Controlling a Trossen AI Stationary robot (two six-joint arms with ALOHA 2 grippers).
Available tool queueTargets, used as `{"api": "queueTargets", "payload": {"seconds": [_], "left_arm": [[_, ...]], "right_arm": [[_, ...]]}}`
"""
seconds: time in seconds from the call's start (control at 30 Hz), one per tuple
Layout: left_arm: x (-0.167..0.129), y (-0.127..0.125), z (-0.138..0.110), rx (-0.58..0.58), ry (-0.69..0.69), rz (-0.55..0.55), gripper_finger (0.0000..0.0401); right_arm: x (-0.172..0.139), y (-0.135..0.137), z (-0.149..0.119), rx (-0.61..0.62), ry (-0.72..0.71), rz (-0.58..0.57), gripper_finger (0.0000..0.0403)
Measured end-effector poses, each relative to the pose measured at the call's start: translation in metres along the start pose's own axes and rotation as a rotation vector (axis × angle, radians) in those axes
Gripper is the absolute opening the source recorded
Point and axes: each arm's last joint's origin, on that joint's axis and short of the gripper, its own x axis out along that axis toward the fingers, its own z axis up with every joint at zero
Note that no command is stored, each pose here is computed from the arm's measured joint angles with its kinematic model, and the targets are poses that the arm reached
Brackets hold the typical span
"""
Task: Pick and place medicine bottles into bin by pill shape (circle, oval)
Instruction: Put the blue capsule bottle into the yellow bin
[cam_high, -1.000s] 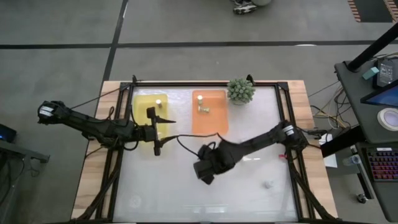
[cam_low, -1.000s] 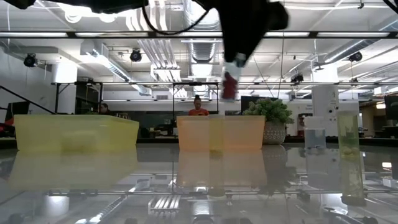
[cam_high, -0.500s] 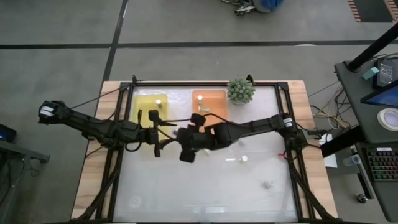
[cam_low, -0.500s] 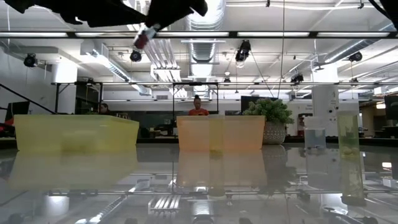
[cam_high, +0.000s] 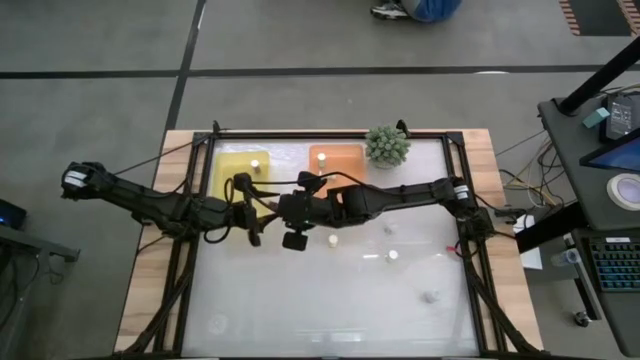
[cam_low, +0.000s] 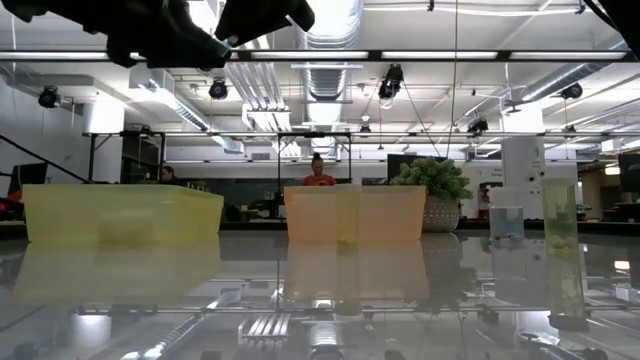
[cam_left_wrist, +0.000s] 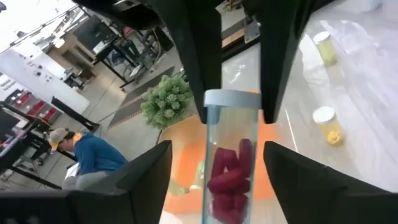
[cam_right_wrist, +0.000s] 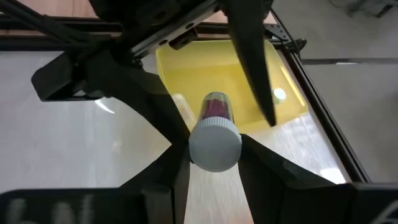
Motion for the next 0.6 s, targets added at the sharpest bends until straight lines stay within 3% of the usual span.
{"api": "queueTargets", "payload": {"seconds": [0.43, 0.6], "left_arm": [[0.0001, 0.0, 0.0, 0.037, 0.0, 0.001, 0.0087], [0.0, 0.0003, 0.0003, 0.034, -0.002, 0.003, 0.0063]], "right_arm": [[0.0007, -0.0009, 0.0002, 0.006, -0.002, -0.009, 0.0133], [-0.0003, -0.003, -0.0007, 0.003, 0.012, -0.012, 0.0159]]}}
